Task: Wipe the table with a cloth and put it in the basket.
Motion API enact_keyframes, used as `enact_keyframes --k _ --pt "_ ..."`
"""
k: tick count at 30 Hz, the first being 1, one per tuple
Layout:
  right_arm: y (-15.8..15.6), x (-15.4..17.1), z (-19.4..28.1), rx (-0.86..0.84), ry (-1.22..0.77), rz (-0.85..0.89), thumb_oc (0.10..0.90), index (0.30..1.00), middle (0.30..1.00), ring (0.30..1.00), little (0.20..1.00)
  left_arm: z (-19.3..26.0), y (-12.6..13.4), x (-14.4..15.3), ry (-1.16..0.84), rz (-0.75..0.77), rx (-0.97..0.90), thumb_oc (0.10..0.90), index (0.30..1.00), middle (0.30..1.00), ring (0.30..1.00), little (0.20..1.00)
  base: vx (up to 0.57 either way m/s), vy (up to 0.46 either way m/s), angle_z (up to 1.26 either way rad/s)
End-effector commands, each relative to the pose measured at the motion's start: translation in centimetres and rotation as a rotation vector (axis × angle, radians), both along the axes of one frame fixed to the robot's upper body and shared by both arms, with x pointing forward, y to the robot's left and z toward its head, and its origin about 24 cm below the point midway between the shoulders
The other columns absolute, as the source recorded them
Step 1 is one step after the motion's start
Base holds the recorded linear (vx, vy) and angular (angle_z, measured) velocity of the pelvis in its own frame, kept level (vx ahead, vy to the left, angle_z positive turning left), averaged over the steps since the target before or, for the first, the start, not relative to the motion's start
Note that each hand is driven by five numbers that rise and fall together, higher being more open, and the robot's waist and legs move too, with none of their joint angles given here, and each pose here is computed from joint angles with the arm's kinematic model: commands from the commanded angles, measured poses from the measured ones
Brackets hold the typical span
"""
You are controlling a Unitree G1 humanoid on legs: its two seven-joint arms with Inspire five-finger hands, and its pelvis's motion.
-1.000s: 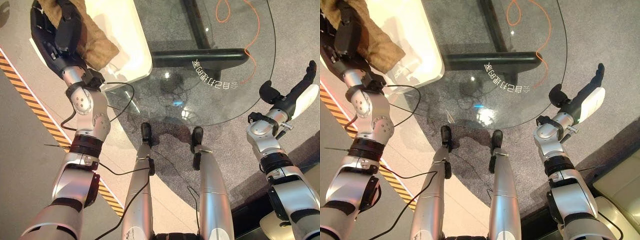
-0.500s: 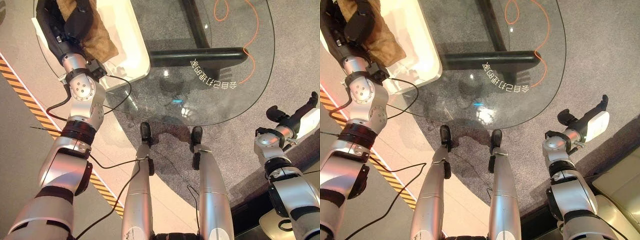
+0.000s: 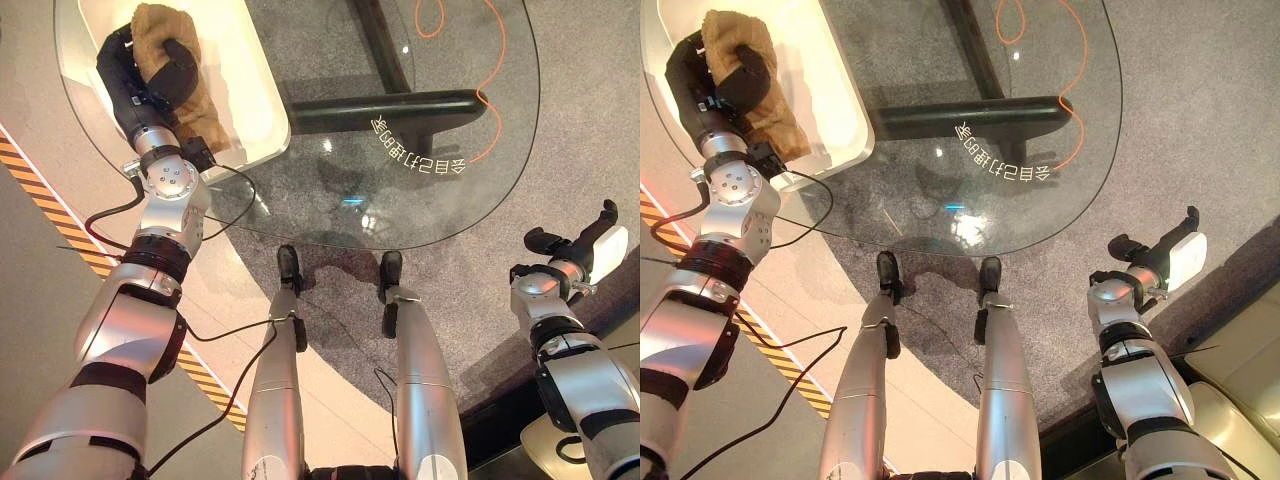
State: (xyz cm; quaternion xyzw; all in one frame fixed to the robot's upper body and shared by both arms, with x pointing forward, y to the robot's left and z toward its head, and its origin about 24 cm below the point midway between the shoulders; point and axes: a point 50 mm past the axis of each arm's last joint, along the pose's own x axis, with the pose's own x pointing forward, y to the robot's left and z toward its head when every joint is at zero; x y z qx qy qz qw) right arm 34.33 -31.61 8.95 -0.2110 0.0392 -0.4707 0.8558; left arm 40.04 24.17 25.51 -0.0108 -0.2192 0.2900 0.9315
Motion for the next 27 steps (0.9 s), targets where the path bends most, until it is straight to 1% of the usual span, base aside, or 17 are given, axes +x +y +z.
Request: enact_keyframes --k 1,7,14,27 --pt "-2.4 -1.1 0.8 -0.031 -0.007 -0.085 0.800 0.900 0.900 0.900 0.900 8.6 2.3 -2.2 -0.264 0.120 0.072 0.100 0.300 0.300 0.300 0.200 0.01 0.035 0.00" --pt "-2.3 -1.1 0.6 -0.035 0.004 -0.074 0.800 0.900 0.900 0.900 0.900 8.2 2.6 -1.8 -0.175 0.157 0.122 0.100 0.300 0.300 0.300 0.200 0.00 0.016 0.00" --pt "-2.1 -1.0 0.5 -0.041 0.006 -0.066 0.800 0.900 0.900 0.900 0.900 8.0 2.7 -1.5 -0.118 0.178 0.151 0.100 0.300 0.300 0.300 0.200 0.00 0.000 0.00" --pt "-1.8 -0.9 0.5 -0.049 0.002 -0.055 0.800 0.900 0.900 0.900 0.900 7.8 2.2 -1.0 -0.064 0.156 0.183 0.100 0.300 0.300 0.300 0.200 0.00 0.000 0.00"
